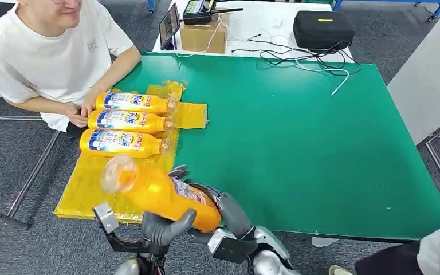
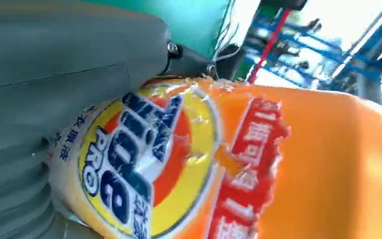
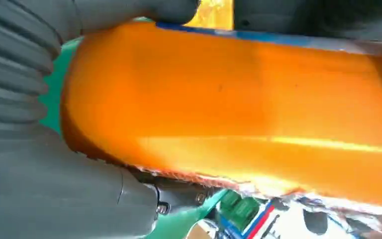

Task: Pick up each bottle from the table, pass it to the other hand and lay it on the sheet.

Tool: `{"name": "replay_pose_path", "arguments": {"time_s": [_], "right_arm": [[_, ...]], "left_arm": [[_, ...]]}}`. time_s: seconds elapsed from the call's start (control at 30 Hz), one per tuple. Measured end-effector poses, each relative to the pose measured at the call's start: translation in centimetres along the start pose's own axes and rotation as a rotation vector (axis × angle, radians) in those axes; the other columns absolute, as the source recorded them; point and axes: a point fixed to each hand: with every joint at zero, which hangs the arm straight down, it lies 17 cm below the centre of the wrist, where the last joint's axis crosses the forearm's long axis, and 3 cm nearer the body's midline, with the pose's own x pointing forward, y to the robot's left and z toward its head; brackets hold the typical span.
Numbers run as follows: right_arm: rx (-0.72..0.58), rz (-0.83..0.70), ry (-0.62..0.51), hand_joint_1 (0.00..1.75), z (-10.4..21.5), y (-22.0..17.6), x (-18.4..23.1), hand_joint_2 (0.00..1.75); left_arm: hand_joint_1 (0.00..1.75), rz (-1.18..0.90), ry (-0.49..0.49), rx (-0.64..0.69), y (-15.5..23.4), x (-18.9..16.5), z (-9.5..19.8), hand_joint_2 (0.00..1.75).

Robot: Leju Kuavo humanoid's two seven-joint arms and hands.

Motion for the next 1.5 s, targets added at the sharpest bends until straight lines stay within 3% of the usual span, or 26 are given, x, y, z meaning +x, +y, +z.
{"name": "replay_pose_path", "arguments": {"time_s": [0.33, 0.57, 0.87, 1.03, 1.37, 1.5], "right_arm": [[-0.179, 0.016, -0.018, 0.00, 1.2, -2.1, 0.8, 0.00], [-0.332, -0.024, -0.014, 0.00, 1.9, -4.5, 1.0, 0.00], [-0.519, -0.016, -0.076, 0.00, 1.5, -8.4, 3.0, 0.00], [-0.548, -0.010, -0.083, 0.00, 1.6, -9.3, 3.2, 0.00], [-0.559, -0.006, -0.083, 0.00, 1.7, -9.7, 3.2, 0.00], [-0.583, 0.014, -0.078, 0.00, 2.0, -10.5, 3.0, 0.00]], "left_arm": [[1.75, -0.055, 0.047, 0.038, 0.3, -0.8, -1.3, 1.75], [1.75, -0.104, 0.053, 0.115, 2.8, -0.4, -1.9, 1.75], [1.75, -0.573, -0.044, 0.242, 9.1, 2.8, -3.4, 1.75], [1.75, -0.625, -0.038, 0.272, 11.5, 3.2, -3.8, 1.75], [1.75, -0.655, -0.029, 0.285, 12.6, 3.1, -3.7, 1.75], [1.75, -0.947, -0.075, 0.309, 13.6, 4.5, -4.3, 1.75]]}}
